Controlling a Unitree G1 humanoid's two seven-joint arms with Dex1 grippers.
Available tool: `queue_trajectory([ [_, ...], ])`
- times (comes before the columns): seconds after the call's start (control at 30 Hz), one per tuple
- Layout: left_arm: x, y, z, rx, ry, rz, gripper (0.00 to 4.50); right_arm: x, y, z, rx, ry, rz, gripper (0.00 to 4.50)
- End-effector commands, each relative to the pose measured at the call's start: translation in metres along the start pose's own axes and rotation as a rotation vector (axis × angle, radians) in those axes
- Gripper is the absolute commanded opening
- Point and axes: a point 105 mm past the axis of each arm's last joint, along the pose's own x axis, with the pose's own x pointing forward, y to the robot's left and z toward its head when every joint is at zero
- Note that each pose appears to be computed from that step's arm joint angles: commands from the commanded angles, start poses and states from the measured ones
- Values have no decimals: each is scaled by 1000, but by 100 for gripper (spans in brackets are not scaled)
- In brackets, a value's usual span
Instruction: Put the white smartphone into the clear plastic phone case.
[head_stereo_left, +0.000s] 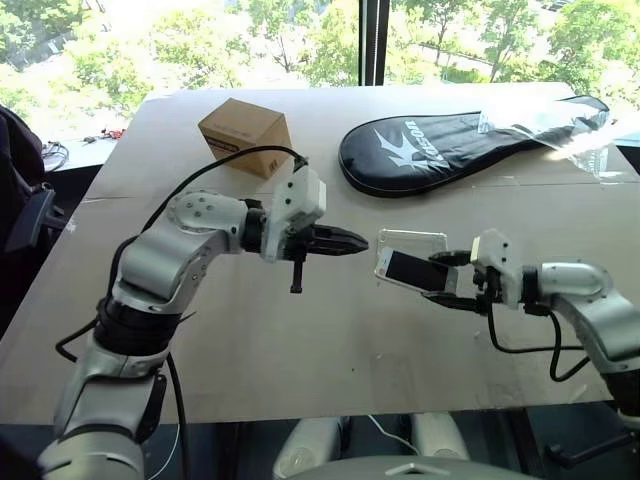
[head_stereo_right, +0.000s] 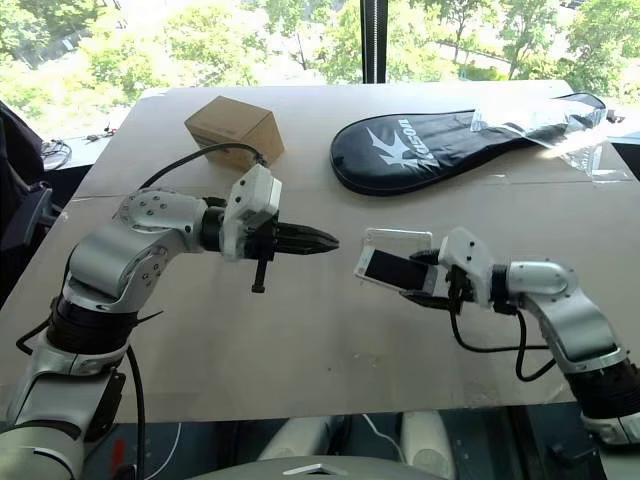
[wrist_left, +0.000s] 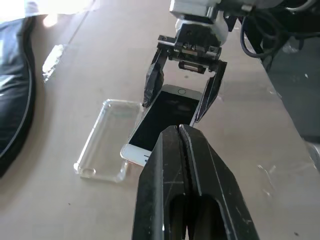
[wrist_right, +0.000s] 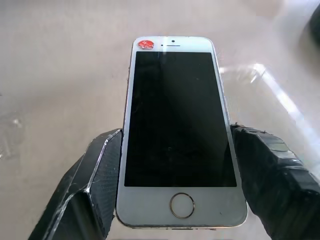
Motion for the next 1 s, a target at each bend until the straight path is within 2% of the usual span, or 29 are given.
queue_trajectory([
  [0.03,-7,21,16,21,-75,115,0,-13,-22,7,-87,33,-24,290],
  [0.13,1,32,10,55,-78,140,0,-19,-48,-8,-161,155,0,290],
  [0.33,30,46,-6,64,-55,104,0,-11,-79,-21,-207,231,62,290],
  [0.47,45,48,-12,66,-56,77,0,-9,-85,-27,-241,286,125,290],
  [0.7,69,44,-32,70,-24,54,0,2,-82,-17,-274,249,203,290],
  [0.93,72,42,-33,97,-25,52,0,-4,-96,-10,-236,214,103,290],
  [1.0,69,42,-31,107,-26,58,0,-9,-102,-11,-206,218,59,342],
])
